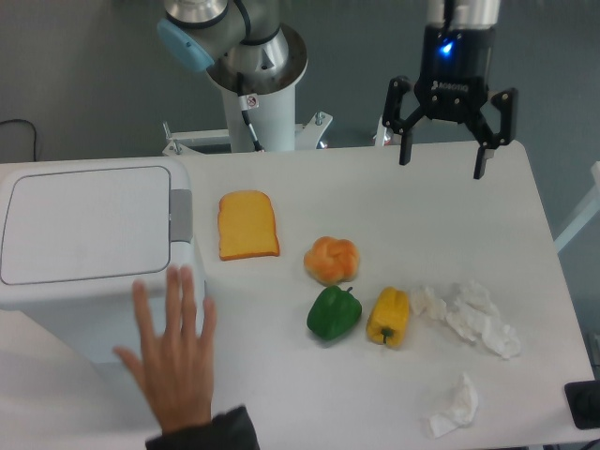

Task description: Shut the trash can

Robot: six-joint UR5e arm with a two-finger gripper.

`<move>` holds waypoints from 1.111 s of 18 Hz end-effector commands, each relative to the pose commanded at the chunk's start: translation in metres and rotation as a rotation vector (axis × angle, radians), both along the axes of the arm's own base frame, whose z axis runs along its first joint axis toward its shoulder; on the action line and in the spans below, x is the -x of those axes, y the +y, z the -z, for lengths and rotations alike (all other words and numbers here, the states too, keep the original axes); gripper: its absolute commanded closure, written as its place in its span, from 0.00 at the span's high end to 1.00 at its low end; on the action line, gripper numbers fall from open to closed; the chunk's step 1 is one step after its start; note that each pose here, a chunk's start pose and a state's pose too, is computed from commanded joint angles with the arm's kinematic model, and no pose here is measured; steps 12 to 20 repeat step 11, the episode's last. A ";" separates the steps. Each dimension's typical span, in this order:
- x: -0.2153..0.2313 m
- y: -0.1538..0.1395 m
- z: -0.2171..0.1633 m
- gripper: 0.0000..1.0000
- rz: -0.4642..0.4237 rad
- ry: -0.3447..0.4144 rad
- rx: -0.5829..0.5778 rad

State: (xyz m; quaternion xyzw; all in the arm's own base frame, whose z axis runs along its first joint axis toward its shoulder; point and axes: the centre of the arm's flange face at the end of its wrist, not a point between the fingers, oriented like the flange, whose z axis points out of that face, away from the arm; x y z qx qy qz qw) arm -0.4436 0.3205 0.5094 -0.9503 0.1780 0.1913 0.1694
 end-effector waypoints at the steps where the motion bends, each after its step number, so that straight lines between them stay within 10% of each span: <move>1: 0.002 -0.004 0.001 1.00 0.005 0.020 0.044; 8: 0.000 -0.012 0.012 1.00 0.131 0.091 0.266; 20: 0.003 -0.015 0.014 1.00 0.130 0.090 0.271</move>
